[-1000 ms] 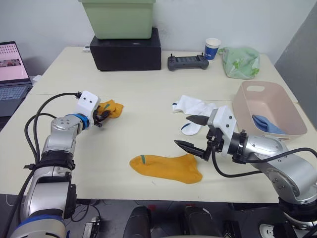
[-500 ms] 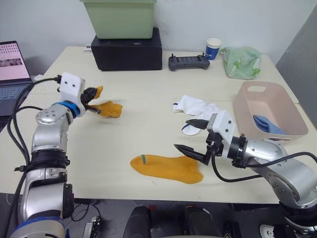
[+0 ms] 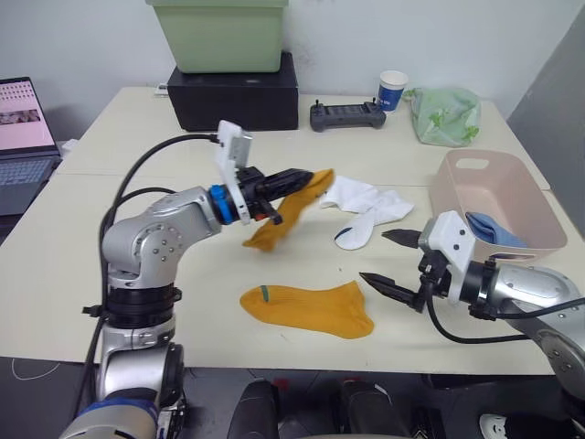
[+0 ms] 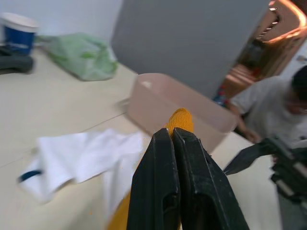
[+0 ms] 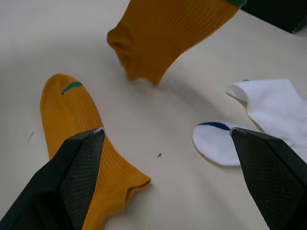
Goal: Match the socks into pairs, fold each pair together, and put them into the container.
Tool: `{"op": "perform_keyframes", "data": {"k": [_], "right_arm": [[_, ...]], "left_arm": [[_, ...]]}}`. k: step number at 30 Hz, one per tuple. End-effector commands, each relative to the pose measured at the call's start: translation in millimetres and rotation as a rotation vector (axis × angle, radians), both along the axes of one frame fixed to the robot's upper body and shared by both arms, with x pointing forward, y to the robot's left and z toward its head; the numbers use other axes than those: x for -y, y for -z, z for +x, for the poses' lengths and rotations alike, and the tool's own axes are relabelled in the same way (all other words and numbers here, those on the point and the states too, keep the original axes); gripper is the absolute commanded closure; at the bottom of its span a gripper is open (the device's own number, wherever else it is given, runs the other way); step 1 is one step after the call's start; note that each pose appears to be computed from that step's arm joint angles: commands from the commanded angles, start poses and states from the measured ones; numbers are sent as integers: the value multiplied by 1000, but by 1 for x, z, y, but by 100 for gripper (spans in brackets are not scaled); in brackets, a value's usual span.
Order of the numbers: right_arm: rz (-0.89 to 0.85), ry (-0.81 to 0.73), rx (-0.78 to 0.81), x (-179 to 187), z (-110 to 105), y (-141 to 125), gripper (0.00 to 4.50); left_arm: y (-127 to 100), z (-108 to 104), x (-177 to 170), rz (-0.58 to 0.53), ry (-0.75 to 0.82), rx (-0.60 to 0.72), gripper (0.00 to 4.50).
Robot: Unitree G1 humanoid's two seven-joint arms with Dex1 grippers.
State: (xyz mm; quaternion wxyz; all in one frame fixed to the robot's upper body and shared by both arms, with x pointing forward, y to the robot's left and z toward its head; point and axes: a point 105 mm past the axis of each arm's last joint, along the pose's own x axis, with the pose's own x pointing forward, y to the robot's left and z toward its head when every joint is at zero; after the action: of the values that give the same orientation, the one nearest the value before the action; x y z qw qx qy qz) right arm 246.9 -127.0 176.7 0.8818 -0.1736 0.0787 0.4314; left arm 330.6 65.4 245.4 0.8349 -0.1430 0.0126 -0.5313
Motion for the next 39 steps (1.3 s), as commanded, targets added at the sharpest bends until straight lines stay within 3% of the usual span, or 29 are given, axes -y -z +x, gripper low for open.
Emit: {"op": "perform_keyframes", "data": {"k": [1,7,10,12,16,19,23,28,39], "right_arm": [[-10,20,56,4,-3,-12,0],[-8,21,76,-5,5,-12,0],[-6,19,79,-12,9,-10,0],[-1,18,83,-16,12,-8,0],[20,37,70,-22,17,-3,0],[49,50,42,-30,20,5,0],[68,63,20,-39,22,13,0],[121,136,-42,-55,35,29,0],[111,238,-152,-72,58,61,0]], "left_arm": [[-4,13,-18,-153,-119,-66,445],[66,39,-62,-209,-438,-240,445],[99,37,-82,-168,-546,-291,445],[108,31,-93,-176,-570,-297,445],[112,27,-116,-185,-655,-289,445],[103,21,-130,-170,-665,-239,384],[99,15,-141,-132,-679,-221,255],[103,10,-169,45,-665,-199,91],[124,39,-152,279,-516,-195,91]]}}
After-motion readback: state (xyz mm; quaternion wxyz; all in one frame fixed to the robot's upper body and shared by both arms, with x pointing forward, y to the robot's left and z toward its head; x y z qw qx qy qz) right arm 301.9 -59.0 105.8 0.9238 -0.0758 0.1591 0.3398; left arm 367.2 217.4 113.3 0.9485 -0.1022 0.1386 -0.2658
